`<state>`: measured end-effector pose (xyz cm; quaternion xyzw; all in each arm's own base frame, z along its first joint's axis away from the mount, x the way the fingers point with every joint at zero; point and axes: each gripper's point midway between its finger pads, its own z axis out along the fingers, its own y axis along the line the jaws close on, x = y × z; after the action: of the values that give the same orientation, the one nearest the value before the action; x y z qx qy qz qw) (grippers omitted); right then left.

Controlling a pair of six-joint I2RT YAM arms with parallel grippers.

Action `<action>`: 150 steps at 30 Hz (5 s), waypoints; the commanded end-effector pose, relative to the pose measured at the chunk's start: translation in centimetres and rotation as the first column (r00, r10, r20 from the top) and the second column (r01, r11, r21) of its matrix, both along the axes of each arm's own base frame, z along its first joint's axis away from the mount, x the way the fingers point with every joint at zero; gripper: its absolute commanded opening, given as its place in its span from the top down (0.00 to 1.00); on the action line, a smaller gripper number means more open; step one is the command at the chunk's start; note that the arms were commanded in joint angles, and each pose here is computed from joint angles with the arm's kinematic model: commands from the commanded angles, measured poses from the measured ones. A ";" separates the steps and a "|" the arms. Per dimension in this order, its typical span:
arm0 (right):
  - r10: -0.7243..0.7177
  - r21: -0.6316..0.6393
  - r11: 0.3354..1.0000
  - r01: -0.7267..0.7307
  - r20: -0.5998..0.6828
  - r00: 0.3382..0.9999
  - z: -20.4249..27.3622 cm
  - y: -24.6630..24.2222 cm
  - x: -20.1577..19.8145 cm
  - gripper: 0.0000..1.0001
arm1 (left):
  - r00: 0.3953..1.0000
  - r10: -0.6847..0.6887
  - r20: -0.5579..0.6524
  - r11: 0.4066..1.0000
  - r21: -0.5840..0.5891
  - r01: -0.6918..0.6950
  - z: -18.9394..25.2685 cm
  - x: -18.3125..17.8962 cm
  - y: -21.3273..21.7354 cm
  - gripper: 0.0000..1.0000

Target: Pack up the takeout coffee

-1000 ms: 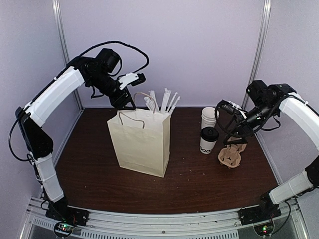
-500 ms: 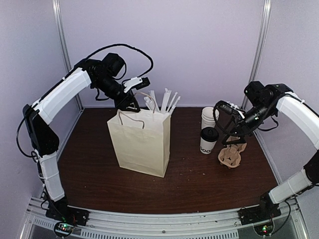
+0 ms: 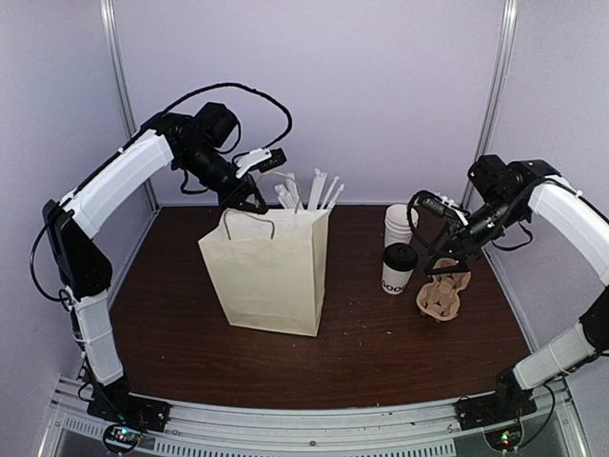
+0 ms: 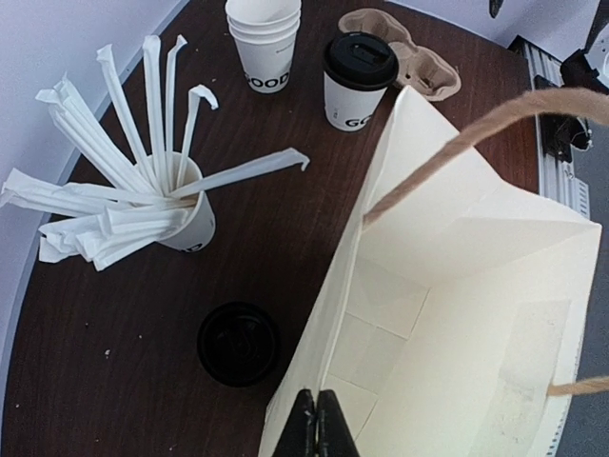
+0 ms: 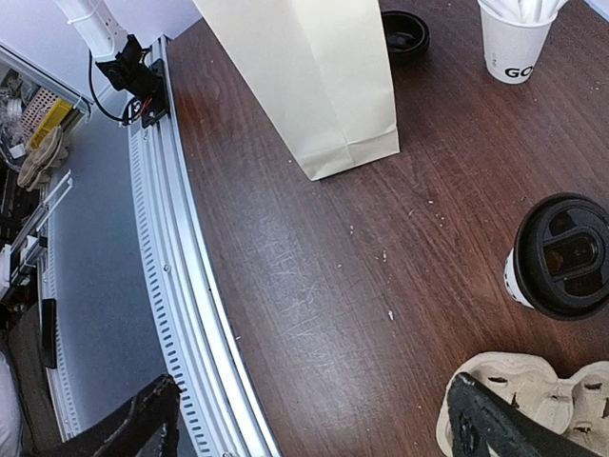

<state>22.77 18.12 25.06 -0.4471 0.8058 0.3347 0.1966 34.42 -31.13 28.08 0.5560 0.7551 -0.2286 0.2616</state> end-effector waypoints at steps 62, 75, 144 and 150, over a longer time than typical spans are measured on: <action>-0.324 -0.641 0.763 0.082 -0.271 0.906 -20.2 -13.7 1.2 0.63 | 0.944 0.089 -0.317 0.959 -0.228 -0.168 2.7 -7.8 -1.3 1.00; -0.423 -0.726 0.676 0.130 -0.236 0.875 -18.5 -21.9 2.3 0.41 | 0.938 0.094 -0.334 0.963 -0.209 -0.171 1.7 -7.9 -1.1 1.00; -0.762 -0.743 0.461 0.485 -0.052 0.645 -19.5 -20.9 11.2 0.62 | 0.924 0.141 -0.356 0.955 -0.197 -0.222 0.7 -7.1 -1.3 0.94; -0.763 -0.764 0.446 0.466 -0.052 0.644 -20.0 -21.2 10.9 0.59 | 0.921 0.141 -0.363 0.955 -0.195 -0.223 0.6 -7.3 -1.2 0.94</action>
<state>33.72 -2.61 5.64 -0.0752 0.9968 0.0114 -0.0252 27.33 -32.38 27.91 0.3991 0.8115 -0.3787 0.1969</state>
